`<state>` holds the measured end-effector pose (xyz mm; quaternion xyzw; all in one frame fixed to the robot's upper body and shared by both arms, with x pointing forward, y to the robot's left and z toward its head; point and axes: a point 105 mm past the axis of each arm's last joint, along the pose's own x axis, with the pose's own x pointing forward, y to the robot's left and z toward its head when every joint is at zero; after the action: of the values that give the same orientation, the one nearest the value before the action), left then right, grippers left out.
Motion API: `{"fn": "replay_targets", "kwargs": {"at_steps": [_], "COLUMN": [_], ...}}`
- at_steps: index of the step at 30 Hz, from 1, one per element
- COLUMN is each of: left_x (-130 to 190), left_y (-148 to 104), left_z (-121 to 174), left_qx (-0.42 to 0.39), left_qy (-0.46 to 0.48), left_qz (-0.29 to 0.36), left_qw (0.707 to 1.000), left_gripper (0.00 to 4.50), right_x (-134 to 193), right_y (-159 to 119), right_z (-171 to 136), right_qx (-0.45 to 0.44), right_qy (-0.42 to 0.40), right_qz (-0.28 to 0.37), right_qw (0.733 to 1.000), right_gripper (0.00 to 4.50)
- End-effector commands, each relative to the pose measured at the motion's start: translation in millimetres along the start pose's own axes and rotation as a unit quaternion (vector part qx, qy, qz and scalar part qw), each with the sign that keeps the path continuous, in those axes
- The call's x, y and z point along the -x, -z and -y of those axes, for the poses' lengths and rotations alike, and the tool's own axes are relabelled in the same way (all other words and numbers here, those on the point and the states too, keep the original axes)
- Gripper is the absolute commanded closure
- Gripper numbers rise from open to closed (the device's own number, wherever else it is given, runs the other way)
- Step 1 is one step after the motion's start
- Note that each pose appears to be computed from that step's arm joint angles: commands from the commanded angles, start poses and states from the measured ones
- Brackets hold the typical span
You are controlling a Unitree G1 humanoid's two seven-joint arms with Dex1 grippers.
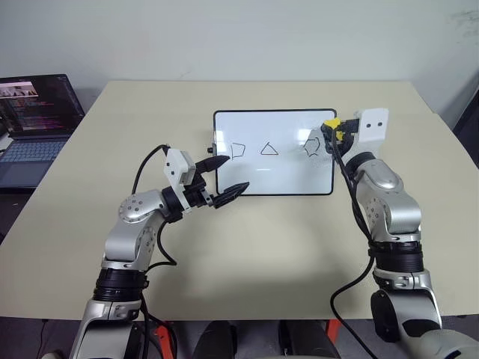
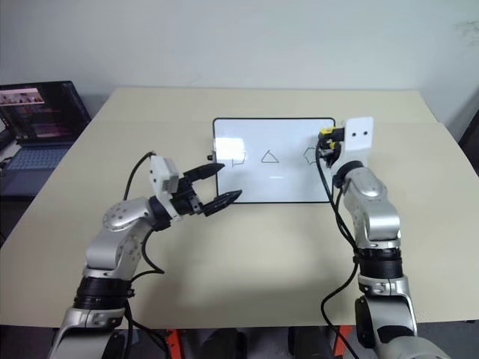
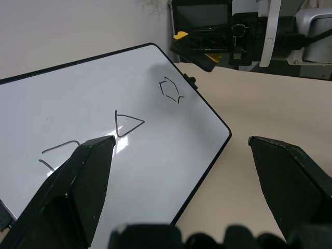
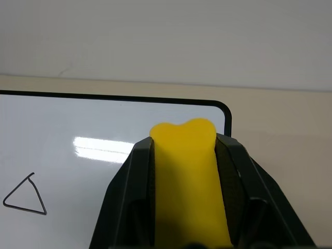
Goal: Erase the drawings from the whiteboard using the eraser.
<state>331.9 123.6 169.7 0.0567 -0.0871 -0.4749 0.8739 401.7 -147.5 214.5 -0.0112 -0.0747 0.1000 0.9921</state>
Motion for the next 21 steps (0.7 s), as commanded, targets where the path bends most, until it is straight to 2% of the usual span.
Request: {"fn": "replay_targets", "kwargs": {"at_steps": [1, 21], "left_x": [-2.8, -5.1], "left_y": [-11.3, -9.7], "left_z": [-1.1, 1.9], "left_qx": [-0.021, -0.023], "left_qy": [0.003, 0.017], "left_qz": [0.014, 0.012], "left_qw": [1.0, 1.0], "left_gripper": [0.0, 0.0], "right_x": [-1.9, -0.6], "right_y": [-19.6, -18.1], "right_z": [-4.6, -3.6], "right_qx": [0.008, 0.006], "right_qy": [-0.008, -0.003], "right_qz": [0.037, 0.036], "right_qw": [0.999, 0.999], "right_gripper": [3.23, 3.23]}}
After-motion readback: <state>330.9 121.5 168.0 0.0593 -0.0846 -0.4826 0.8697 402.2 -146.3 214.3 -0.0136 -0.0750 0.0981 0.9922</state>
